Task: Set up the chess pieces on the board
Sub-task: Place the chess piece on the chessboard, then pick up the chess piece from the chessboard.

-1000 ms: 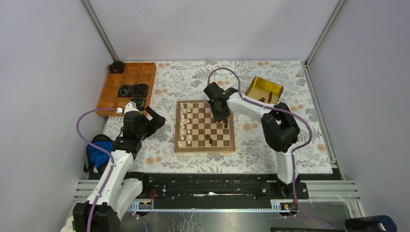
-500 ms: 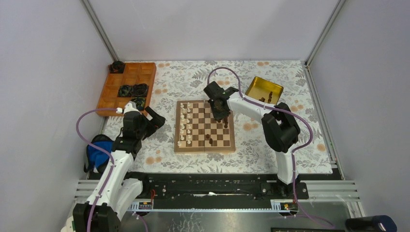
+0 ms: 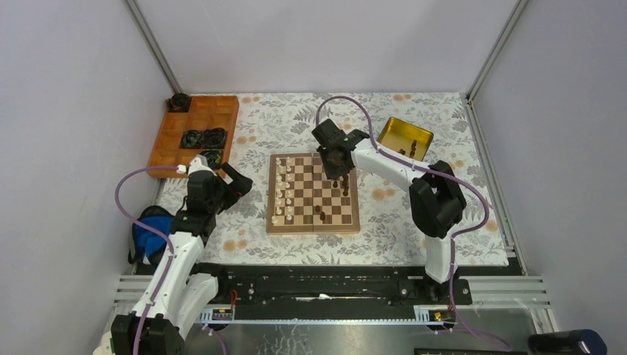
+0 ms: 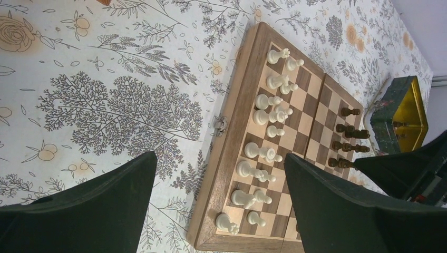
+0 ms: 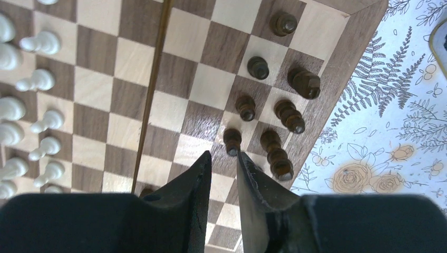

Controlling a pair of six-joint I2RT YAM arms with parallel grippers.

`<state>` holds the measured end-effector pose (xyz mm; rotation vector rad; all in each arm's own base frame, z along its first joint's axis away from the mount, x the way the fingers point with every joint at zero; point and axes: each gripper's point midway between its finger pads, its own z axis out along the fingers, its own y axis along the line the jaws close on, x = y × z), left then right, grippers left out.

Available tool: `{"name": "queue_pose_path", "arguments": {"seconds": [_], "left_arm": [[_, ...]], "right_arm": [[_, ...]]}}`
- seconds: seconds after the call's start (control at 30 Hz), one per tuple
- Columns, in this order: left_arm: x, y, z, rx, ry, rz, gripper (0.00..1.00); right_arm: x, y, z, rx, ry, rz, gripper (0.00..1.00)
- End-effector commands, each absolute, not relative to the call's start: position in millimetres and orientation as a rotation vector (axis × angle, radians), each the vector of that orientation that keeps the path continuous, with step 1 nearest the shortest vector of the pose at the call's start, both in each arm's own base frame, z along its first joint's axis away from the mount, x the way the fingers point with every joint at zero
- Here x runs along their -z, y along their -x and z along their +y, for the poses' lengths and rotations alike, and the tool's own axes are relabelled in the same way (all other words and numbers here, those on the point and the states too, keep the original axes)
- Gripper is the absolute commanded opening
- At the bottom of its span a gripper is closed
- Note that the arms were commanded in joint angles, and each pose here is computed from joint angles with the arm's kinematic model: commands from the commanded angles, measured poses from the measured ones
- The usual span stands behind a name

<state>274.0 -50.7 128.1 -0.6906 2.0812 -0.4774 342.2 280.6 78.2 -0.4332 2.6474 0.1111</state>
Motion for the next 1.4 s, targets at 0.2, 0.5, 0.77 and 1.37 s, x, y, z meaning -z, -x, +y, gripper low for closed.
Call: {"name": "queue_pose_path", "arguments": {"seconds": [0.2,0.5,0.77,1.37], "left_arm": [[-139,-275,-47,0.479,0.705,2.033,0.99],[-141,-273,-48,0.494,0.717,2.024,0.99],[-145,-271,-47,0.488,0.714,2.021,0.99],[-142,-270,-46,0.467,0.692,2.036,0.99]], "right_arm": [[-147,-288,319,-0.292,0.719,2.482,0.31],[-130,-242,335,-0.394,0.921,2.474,0.31],[-108,-240,338,-0.389,0.959,2.486,0.32],[-81,-249,345,-0.335,0.984,2.514,0.35]]}}
